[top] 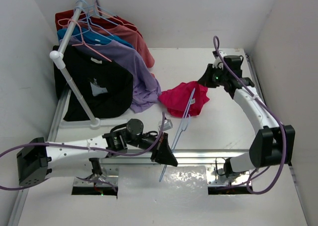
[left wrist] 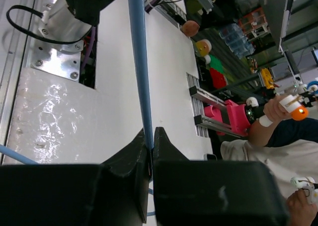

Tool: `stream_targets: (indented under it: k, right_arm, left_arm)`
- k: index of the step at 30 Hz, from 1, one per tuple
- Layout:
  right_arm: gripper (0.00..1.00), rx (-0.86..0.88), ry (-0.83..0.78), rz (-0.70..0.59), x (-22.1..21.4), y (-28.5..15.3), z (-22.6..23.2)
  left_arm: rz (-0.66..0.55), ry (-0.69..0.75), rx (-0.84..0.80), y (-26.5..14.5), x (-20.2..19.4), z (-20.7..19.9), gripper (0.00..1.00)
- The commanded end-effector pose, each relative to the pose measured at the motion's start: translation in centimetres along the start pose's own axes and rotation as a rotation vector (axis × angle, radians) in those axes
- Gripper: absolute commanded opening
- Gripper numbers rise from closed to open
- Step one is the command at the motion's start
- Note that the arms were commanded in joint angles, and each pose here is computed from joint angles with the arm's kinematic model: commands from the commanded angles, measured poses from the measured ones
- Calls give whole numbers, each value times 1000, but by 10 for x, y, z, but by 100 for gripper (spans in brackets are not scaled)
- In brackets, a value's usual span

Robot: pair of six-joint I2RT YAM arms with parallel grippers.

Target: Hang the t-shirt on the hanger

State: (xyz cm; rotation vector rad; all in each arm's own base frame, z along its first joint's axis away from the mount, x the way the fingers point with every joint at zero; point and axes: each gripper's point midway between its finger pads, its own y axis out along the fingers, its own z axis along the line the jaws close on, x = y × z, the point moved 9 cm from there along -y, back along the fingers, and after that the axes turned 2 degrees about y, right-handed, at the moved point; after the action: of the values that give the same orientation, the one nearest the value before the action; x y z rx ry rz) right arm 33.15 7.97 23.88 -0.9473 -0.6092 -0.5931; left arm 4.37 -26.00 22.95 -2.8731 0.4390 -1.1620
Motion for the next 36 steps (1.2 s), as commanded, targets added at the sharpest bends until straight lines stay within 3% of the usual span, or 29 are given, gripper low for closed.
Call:
stream_targets:
  k: [1, 9, 27, 36]
  right_arm:
    - [0, 35, -48, -105, 14, -19, 12]
    - [0, 98, -58, -182, 27, -33, 27]
    - [0, 189, -57, -181, 28, -35, 36]
    - [0, 236, -30, -173, 16, -40, 40]
  left_arm:
    - [-59, 76, -11, 7, 17, -5, 0]
    - [-75, 56, 5, 20, 23, 6, 0]
    - [-91, 9, 73, 32, 31, 36, 0]
    - [-217, -30, 226, 22, 46, 55, 0]
